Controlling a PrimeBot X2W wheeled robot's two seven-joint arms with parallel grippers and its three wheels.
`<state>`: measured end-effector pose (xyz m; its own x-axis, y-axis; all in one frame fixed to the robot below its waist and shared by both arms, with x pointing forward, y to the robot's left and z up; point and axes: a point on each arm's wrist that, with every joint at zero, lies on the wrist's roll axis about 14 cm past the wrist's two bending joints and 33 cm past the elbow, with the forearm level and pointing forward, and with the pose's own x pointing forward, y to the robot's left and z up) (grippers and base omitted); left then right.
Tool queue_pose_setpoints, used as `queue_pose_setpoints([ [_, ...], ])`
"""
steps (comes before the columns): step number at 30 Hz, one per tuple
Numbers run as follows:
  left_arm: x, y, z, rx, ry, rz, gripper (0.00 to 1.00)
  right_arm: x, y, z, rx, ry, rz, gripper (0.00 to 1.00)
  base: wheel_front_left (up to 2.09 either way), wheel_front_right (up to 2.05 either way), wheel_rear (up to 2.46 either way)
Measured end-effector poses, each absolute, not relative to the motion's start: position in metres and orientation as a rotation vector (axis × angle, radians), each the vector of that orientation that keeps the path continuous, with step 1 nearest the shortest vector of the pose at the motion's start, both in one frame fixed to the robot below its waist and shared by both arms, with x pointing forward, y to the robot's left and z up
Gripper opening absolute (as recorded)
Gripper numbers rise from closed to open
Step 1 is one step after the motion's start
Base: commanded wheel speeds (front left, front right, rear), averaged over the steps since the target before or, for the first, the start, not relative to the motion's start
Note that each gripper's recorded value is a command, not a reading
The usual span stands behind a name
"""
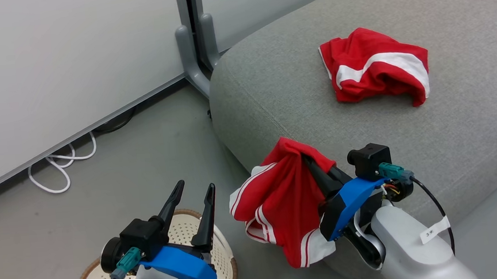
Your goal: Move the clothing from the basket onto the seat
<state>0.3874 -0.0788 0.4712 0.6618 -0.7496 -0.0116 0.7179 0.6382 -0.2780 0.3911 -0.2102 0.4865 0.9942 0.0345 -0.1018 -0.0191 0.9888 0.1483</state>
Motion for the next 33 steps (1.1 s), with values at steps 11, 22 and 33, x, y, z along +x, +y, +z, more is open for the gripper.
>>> queue_pose_setpoints([
  [11,0.379,-0.111,0.466,-0.259,0.156,-0.946,1.00,0.370,-0.239,0.481,0.155,0.114,-0.067,0.00,0.00,0.00,0.00],
  [22,0.377,-0.121,0.463,-0.246,0.163,-0.987,1.00,0.364,-0.247,0.478,0.174,0.115,-0.102,0.00,0.00,0.00,0.00],
  [33,0.392,-0.119,0.450,-0.241,0.172,-0.994,1.00,0.413,-0.294,0.552,0.225,-0.030,-0.146,0.00,0.00,0.00,0.00],
])
